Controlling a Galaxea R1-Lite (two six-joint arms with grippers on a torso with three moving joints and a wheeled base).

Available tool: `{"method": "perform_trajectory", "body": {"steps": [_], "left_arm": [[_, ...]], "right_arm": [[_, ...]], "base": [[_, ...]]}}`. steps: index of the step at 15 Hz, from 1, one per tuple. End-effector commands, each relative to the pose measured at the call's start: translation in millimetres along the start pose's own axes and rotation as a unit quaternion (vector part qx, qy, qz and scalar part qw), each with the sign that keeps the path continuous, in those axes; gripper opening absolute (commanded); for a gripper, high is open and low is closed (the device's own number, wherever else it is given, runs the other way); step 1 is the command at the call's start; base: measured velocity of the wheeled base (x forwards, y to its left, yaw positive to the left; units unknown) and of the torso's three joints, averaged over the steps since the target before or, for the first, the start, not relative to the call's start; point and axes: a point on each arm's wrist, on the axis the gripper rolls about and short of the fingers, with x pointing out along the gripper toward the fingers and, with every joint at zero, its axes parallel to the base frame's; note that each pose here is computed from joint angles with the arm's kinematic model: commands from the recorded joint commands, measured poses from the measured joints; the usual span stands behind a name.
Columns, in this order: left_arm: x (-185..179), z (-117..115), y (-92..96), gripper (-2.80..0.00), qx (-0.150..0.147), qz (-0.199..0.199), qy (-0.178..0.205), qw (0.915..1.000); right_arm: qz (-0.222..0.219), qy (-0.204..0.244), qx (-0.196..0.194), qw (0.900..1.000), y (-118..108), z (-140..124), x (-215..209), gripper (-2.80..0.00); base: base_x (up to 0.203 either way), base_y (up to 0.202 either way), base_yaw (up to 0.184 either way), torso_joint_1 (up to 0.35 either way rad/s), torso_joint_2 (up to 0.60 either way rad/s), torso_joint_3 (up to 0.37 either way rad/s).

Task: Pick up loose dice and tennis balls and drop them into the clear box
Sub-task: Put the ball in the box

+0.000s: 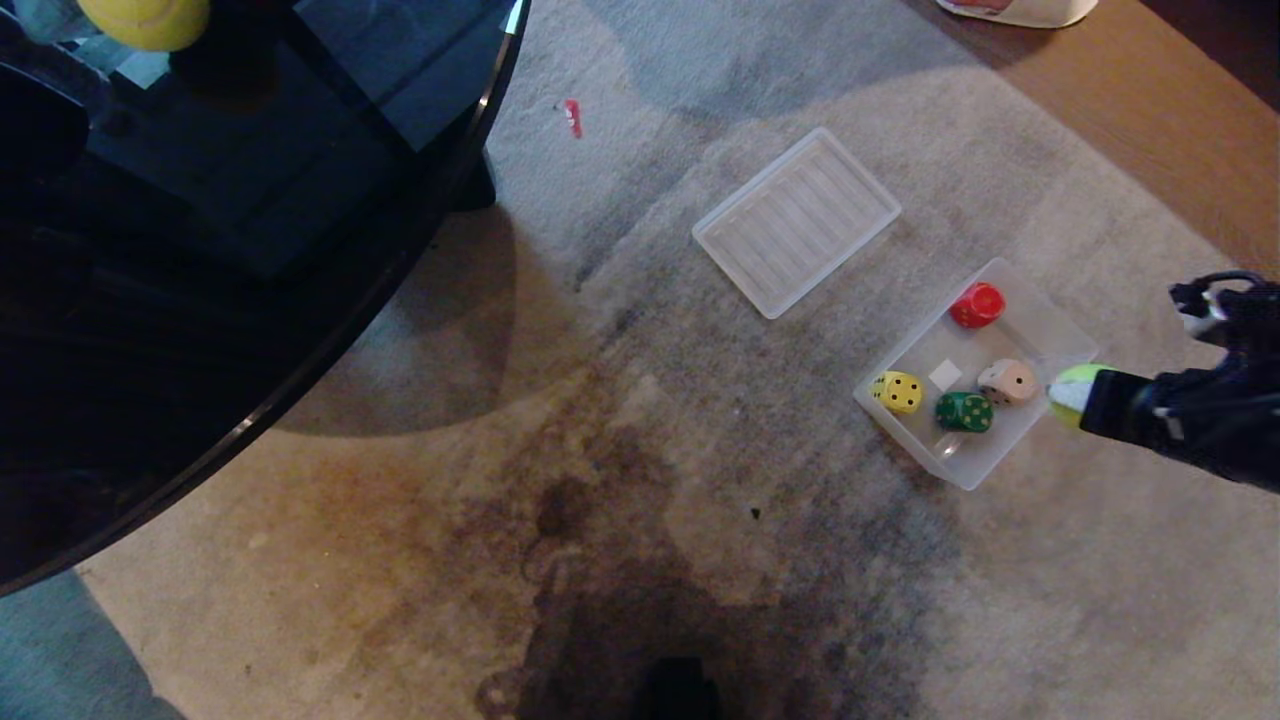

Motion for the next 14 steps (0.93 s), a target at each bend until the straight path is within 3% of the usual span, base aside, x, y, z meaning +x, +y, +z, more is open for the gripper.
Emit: {"method": "perform_trajectory", "body": {"steps": [1, 5, 6, 10, 14], "left_arm": [[0.0, 0.0, 0.0, -2.80, 0.000, 0.000, 0.000, 1.0000], [0.0, 0.0, 0.0, -2.80, 0.000, 0.000, 0.000, 1.0000], [0.0, 0.0, 0.0, -2.80, 0.000, 0.000, 0.000, 1.0000], [0.1, 0.0, 0.0, -2.80, 0.000, 0.000, 0.001, 1.0000], [0.0, 0.0, 0.0, -2.80, 0.000, 0.000, 0.000, 1.0000]], "right_arm": [[-0.015, 0.022, 0.006, 1.000, -3.3, -29.2, 96.9, -2.80], [0.020, -0.077, 0.022, 0.997, -2.5, -24.1, 155.6, -2.80], [0.032, -0.107, 0.024, 0.993, -1.6, -21.6, 161.5, 0.00], [0.060, -0.130, 0.021, 0.989, 0.6, -22.9, 175.2, 0.00], [0.071, -0.137, 0.020, 0.988, -0.2, -19.2, 158.7, 0.00]], "base": [[0.000, 0.000, 0.000, 0.000, 0.00, 0.000], [0.000, 0.000, 0.000, 0.000, 0.00, 0.000], [0.000, 0.000, 0.000, 0.000, 0.00, 0.000], [0.000, 0.000, 0.000, 0.000, 0.00, 0.000], [0.000, 0.000, 0.000, 0.000, 0.00, 0.000]]}}
